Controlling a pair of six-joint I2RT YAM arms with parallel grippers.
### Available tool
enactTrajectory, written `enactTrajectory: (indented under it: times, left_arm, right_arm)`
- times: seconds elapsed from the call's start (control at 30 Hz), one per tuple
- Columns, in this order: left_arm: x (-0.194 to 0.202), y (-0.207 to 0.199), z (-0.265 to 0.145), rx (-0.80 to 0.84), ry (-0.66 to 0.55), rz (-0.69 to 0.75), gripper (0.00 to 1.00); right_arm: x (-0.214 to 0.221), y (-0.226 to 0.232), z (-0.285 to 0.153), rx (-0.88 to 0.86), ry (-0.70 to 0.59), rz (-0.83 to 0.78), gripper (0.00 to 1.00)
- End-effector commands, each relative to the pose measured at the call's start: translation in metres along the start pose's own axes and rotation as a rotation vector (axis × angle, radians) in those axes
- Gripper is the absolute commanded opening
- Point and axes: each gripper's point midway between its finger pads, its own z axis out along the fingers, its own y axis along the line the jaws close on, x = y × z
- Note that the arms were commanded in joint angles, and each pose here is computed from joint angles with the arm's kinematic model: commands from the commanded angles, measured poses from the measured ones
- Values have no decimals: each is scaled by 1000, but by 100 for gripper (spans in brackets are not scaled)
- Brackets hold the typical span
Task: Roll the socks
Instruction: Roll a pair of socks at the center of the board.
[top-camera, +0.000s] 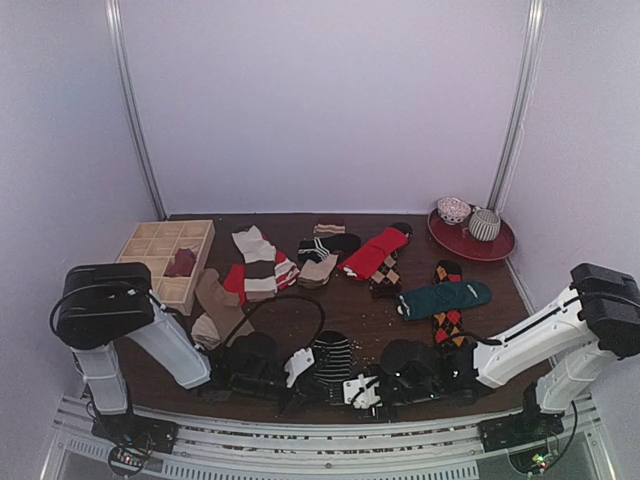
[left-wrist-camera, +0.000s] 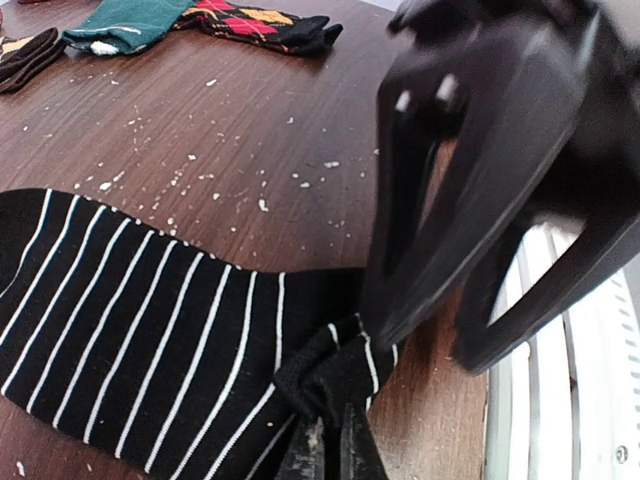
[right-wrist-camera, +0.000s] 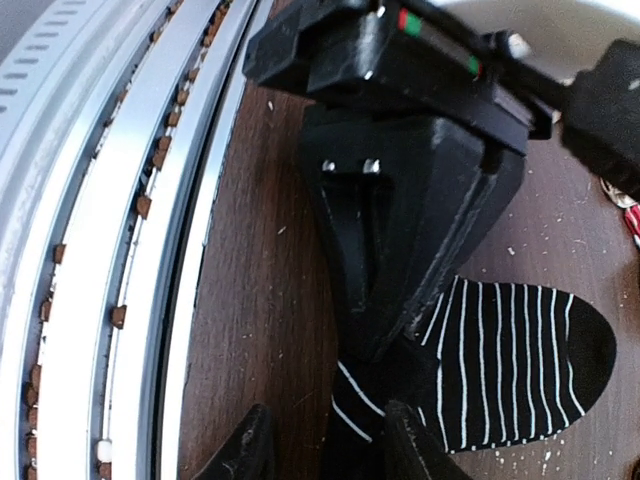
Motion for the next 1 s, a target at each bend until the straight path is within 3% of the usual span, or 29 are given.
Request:
enactTrajectory:
  times: [0.0, 0.27, 0.53, 0.57, 0.6, 0.7, 0.97]
  left_arm:
    - [112, 10, -15, -52, 375, -130, 0]
    - [111, 9, -15, -41, 370, -130, 0]
    - [103, 10, -19, -60, 339, -118, 0]
    - [100, 12, -20, -72, 330, -111, 2]
    - [95, 14, -22, -87, 318, -102, 13]
    - [77, 19, -27, -129, 278, -60, 30]
    - [21, 33, -65, -285, 83, 63, 64]
  right_arm:
    - [6, 5, 12, -32, 48, -36, 38]
    - [23, -2, 24, 7, 136, -33, 36]
    - [55, 7, 29, -54, 265, 161, 10]
    - [59, 9, 29, -68, 283, 188, 7]
    - [62, 11, 29, -83, 298, 217, 4]
    - [64, 15, 30, -155, 322, 329, 0]
    - [56, 22, 24, -400, 336, 690, 0]
